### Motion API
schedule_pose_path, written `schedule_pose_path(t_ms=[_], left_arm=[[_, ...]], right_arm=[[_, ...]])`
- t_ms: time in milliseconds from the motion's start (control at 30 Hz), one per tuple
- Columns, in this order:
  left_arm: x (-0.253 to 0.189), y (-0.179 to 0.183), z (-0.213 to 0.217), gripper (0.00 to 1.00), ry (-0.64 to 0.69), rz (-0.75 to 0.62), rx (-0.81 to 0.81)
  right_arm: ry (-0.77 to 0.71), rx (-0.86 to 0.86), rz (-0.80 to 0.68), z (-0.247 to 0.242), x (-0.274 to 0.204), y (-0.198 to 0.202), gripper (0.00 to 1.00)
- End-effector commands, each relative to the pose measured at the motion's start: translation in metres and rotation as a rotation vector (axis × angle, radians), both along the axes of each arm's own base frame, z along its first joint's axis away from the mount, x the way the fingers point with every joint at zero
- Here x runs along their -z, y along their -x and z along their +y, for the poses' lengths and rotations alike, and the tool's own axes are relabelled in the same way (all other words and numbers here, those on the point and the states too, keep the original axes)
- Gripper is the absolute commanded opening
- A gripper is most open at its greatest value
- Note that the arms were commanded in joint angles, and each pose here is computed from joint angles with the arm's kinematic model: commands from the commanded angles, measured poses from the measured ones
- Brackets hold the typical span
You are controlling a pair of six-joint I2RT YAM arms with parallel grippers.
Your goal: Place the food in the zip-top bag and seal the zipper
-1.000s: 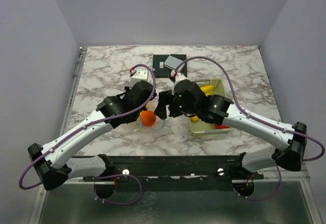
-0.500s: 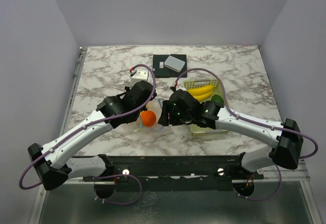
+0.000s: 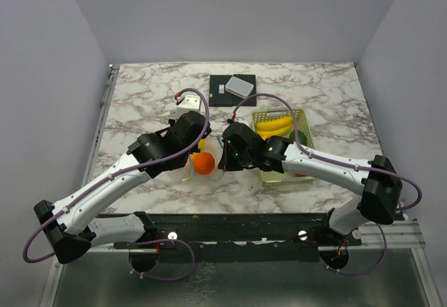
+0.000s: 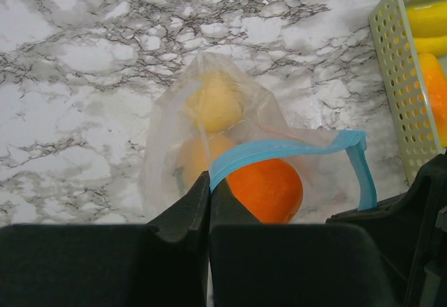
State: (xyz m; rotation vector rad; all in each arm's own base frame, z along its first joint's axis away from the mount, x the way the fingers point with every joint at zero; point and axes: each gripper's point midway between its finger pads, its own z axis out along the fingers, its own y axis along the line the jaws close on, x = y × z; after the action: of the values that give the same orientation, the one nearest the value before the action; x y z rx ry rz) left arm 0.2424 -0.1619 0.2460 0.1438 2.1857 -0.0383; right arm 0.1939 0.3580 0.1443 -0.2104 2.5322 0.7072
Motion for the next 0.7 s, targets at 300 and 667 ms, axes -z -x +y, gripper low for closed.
schedule_pose_path(t_ms=[300, 667], left_arm=[[-0.018, 0.007, 0.010, 0.00, 0.019, -0.022, -0.009], [-0.059, 0.012, 0.015, 0.00, 0.043, -0.060, 0.019]], right_arm=[[-0.028, -0.012, -0.176, 0.004, -0.071, -0.021, 0.01], [-0.030, 0.002, -0.307, -0.009, -0.121, -0.035, 0.01]])
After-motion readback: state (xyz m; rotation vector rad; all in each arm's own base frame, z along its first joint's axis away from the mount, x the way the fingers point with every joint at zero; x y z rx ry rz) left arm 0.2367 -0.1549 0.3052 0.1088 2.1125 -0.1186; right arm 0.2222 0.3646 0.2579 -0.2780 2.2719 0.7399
